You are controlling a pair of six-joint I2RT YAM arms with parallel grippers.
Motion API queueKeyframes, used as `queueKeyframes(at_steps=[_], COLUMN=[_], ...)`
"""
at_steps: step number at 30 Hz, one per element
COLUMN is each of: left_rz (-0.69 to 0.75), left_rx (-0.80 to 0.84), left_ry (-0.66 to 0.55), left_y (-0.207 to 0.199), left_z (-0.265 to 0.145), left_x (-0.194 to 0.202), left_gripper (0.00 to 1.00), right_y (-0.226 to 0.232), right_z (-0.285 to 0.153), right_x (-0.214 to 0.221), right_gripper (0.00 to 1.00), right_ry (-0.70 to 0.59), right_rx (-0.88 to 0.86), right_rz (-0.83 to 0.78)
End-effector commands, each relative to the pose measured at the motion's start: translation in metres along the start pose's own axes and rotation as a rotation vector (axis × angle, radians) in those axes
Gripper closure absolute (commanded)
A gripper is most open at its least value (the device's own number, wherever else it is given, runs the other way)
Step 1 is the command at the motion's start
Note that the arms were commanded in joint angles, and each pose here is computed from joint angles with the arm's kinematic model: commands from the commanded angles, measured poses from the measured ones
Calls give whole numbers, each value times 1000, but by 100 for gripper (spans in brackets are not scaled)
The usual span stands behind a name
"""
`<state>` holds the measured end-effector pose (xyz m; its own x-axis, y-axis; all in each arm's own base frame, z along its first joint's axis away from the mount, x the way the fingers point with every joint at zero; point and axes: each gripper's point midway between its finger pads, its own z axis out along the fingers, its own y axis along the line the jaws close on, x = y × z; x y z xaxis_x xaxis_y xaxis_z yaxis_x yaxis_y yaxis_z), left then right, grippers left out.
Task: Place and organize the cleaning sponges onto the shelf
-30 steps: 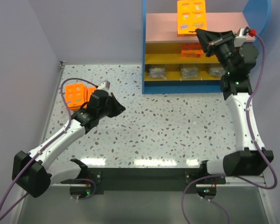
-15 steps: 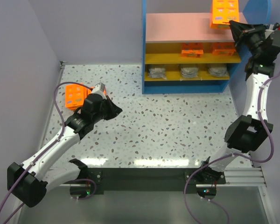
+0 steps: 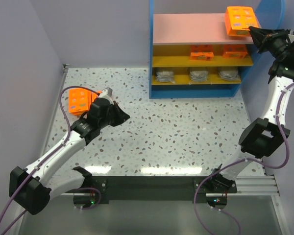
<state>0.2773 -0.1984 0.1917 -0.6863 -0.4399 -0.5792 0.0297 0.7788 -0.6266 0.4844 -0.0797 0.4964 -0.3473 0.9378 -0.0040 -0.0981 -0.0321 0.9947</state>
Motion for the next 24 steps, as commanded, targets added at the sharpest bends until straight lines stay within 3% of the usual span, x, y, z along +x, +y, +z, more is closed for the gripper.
queueKeyframes(at_steps=[1,12,16,17,20,22,24], left_rz=[5,6,5,3,7,16,18], left_rx=[50,47,46,46,43,35,-15], left_ry=[-27,-48,-58,-62,-88,-106,-127], left_y=[-14,-15,-18,-19,-21,-22,-13], left_z=[-1,-7,-9,-10,-14,-17,-19], left_x=[-12,-19,-23,-25,-33,-41,-49], left_gripper=[100,100,100,93,69,51,43], right_y=[3,-13,-6,-4,12,24,31], right_z=[0,7,3,2,-7,-14,-24], right_x=[5,-8,-6,-4,1,11,23], right_gripper=[100,100,70,58,42,33,31], right_ry=[43,25,18,20,8,13,12], right_rx=[5,43,33,30,6,-5,-6], right_rz=[-17,-15,-42,-46,-79,-104,-133])
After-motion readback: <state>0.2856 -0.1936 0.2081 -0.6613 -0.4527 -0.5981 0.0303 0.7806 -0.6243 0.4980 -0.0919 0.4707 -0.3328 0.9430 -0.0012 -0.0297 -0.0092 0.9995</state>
